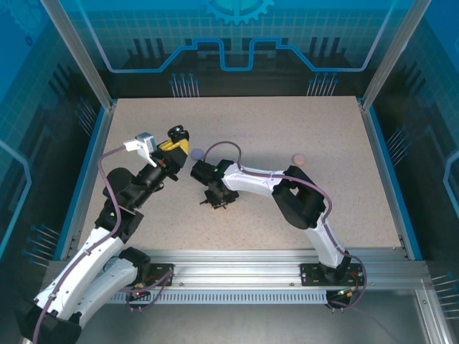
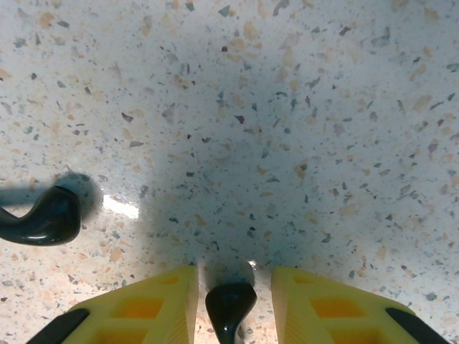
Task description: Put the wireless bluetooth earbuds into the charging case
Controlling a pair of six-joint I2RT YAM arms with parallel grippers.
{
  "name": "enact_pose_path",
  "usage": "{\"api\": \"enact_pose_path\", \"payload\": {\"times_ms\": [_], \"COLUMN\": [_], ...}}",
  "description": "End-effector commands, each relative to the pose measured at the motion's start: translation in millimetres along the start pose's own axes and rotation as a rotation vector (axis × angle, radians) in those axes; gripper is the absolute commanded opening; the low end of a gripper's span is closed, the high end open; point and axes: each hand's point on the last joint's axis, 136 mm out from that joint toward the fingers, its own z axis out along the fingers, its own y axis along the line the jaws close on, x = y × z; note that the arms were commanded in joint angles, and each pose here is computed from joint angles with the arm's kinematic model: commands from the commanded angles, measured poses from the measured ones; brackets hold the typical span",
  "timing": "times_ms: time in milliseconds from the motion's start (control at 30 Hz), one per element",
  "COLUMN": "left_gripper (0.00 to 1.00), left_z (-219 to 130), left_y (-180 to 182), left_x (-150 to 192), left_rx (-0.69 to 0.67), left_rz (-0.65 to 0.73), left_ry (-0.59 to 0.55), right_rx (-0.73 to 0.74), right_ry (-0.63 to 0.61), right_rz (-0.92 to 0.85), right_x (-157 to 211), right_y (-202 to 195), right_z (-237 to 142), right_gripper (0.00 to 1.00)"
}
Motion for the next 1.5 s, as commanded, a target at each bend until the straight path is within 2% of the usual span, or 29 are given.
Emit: {"api": "enact_pose_path", "payload": {"times_ms": [0, 267, 633, 767, 1133, 1467], "left_gripper": [0.0, 0.0, 0.0, 0.0, 0.0, 0.0], "left_z": [-3, -3, -1, 0, 6, 21], "left_y": [-16, -16, -15, -15, -15, -32], "left_x": [-26, -26, -24, -22, -5, 25], "left_rx": [0.046, 0.046, 0.049, 0.054, 0.113, 0.227], "left_rz": [0.041, 0.039, 0.033, 0.031, 0.044, 0.23], "left_ry": [-0.069, -0.068, -0.062, -0.056, -0.058, -0.059], "right_rx": [0.028, 0.021, 0.027, 0.024, -0.043, -0.136], "right_ry": [0.042, 0.044, 0.038, 0.014, -0.141, -0.341], "right_rz": [-0.001, 0.008, 0.001, 0.01, 0.102, 0.227], "right_x": [13, 19, 20, 17, -6, -31], "right_y": [-3, -3, -5, -8, -36, -99], "right_z": [7, 5, 4, -4, -68, -159], "right_gripper": [0.33, 0.32, 0.2, 0.19, 0.19, 0.18]}}
